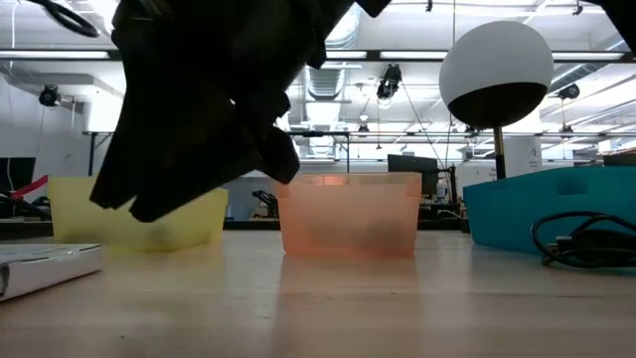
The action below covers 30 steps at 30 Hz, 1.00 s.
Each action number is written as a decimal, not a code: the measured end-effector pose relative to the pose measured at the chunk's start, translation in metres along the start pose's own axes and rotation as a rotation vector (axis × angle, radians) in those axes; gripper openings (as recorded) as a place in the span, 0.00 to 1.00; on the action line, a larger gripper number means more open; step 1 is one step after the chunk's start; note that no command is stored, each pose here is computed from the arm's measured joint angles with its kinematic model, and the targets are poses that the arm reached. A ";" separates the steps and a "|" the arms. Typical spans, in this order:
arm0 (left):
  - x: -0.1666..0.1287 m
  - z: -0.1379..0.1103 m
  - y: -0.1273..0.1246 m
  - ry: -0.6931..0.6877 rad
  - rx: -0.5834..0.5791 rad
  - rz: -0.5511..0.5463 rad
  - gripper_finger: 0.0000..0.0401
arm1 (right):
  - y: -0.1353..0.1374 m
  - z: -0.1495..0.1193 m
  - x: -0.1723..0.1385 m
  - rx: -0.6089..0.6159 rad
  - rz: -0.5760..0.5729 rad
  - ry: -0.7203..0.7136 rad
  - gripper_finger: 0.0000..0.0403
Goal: Pick and place items into bin
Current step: Put the left white card reader box into the blue bin
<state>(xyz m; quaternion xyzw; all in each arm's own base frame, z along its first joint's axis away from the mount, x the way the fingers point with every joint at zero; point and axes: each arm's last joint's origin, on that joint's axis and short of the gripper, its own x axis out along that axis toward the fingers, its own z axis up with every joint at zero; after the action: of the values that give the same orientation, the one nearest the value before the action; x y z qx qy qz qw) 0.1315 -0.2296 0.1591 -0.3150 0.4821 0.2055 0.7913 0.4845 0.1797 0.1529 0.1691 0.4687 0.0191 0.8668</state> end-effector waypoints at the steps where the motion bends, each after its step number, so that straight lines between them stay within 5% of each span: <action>1: 0.001 -0.001 -0.001 0.004 -0.001 -0.005 0.00 | -0.001 -0.001 0.001 0.006 0.000 0.000 0.25; 30: 0.035 -0.004 -0.017 -0.072 -0.124 -0.074 0.00 | -0.012 -0.023 0.021 0.120 0.005 -0.008 0.27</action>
<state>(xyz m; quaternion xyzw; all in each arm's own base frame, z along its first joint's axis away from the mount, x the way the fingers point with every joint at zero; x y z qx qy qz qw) 0.1553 -0.2442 0.1313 -0.3735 0.4276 0.2166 0.7942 0.4760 0.1785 0.1208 0.2222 0.4652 -0.0077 0.8568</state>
